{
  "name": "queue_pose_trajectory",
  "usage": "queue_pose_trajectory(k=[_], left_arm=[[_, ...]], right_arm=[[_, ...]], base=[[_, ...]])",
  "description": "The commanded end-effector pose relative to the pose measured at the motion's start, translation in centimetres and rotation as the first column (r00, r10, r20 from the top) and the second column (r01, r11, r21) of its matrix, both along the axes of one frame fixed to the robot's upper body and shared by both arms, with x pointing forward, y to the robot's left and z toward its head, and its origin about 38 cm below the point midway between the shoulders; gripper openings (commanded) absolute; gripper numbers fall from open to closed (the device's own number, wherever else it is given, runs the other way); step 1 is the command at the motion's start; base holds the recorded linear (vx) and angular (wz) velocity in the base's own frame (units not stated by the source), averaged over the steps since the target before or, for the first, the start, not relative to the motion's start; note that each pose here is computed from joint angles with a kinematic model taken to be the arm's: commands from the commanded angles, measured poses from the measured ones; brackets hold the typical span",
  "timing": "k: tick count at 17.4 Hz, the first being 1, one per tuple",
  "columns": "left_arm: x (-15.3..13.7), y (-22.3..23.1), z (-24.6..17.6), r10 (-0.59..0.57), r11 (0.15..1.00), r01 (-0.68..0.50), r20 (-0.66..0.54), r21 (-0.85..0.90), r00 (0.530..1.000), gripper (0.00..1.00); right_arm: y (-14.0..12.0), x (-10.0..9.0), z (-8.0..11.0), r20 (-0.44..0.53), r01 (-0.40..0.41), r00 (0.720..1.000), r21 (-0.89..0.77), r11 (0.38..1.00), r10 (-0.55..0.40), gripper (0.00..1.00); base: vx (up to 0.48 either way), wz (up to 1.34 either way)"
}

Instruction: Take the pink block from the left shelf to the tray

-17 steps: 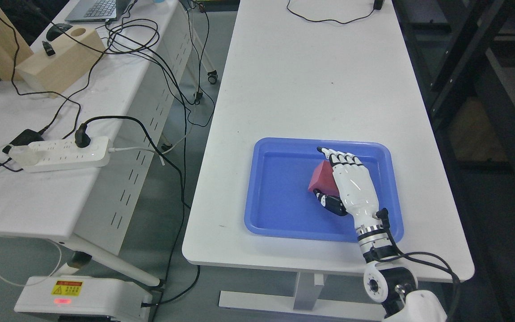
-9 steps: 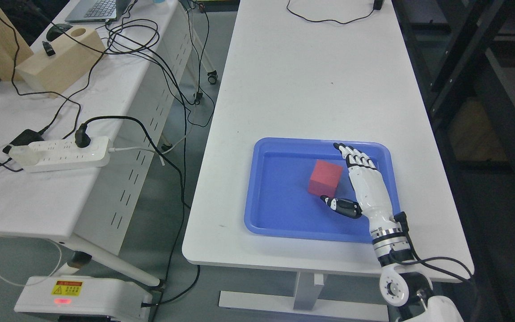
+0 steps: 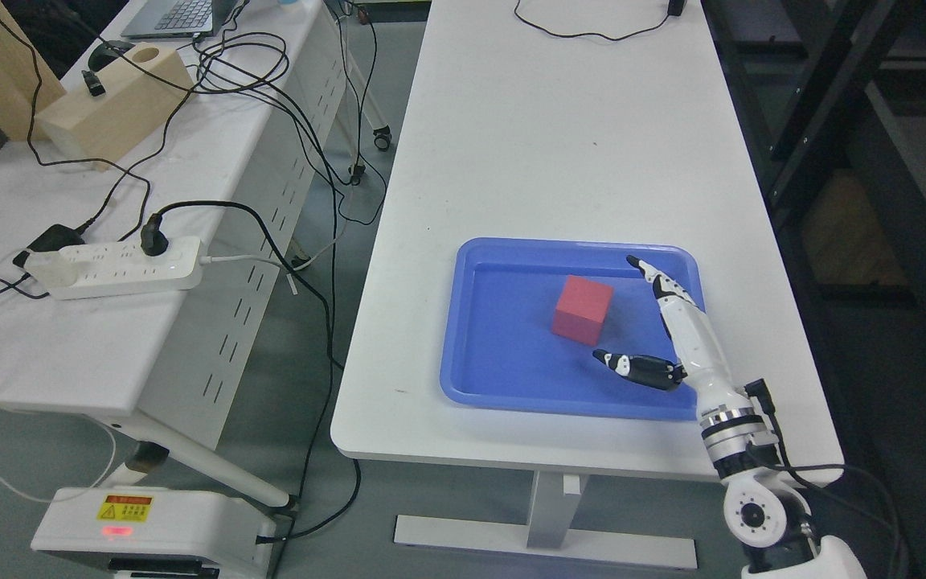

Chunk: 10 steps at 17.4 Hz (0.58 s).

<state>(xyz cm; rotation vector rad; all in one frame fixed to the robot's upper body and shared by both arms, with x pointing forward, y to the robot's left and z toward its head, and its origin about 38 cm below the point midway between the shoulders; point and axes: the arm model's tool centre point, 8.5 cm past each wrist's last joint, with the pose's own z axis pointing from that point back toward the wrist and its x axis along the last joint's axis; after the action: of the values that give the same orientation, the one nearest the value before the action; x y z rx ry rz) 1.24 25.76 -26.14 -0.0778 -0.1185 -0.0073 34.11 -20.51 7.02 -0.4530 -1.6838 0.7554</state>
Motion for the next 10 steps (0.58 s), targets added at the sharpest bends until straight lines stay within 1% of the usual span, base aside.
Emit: queue_pose_trajectory(k=[1, 4, 5, 7, 9, 10], left_arm=[[-0.5, 1.0, 0.1, 0.000, 1.000, 0.000, 0.000, 0.015, 1.000, 1.00], [-0.5, 1.0, 0.1, 0.000, 1.000, 0.000, 0.000, 0.015, 1.000, 1.00], [-0.5, 1.0, 0.1, 0.000, 1.000, 0.000, 0.000, 0.015, 1.000, 1.00], [-0.5, 1.0, 0.1, 0.000, 1.000, 0.000, 0.000, 0.015, 1.000, 1.00], [-0.5, 1.0, 0.1, 0.000, 1.000, 0.000, 0.000, 0.015, 1.000, 1.00], [-0.5, 1.0, 0.1, 0.000, 1.000, 0.000, 0.000, 0.015, 1.000, 1.00]], right_arm=[[-4.1, -0.1, 2.4, 0.067, 0.000, 0.996, 0.666, 0.746, -0.060, 1.00], [-3.7, -1.0, 3.4, 0.188, -0.133, 0.982, 0.706, 0.695, -0.003, 1.00], [-3.7, -1.2, 3.6, 0.214, -0.159, 0.977, 0.716, 0.680, 0.002, 1.00], [-3.9, -1.5, 3.5, 0.225, -0.164, 0.974, 0.726, 0.667, -0.005, 1.00], [-4.0, -2.3, 2.9, 0.223, -0.156, 0.975, 0.733, 0.663, -0.016, 1.00], [-4.9, -2.9, 2.7, 0.227, -0.139, 0.973, 0.736, 0.663, -0.048, 1.00]], base=[[-0.098, -0.01], [-0.112, -0.03], [-0.149, -0.04], [-0.150, -0.02], [-0.176, 0.00], [-0.176, -0.01]])
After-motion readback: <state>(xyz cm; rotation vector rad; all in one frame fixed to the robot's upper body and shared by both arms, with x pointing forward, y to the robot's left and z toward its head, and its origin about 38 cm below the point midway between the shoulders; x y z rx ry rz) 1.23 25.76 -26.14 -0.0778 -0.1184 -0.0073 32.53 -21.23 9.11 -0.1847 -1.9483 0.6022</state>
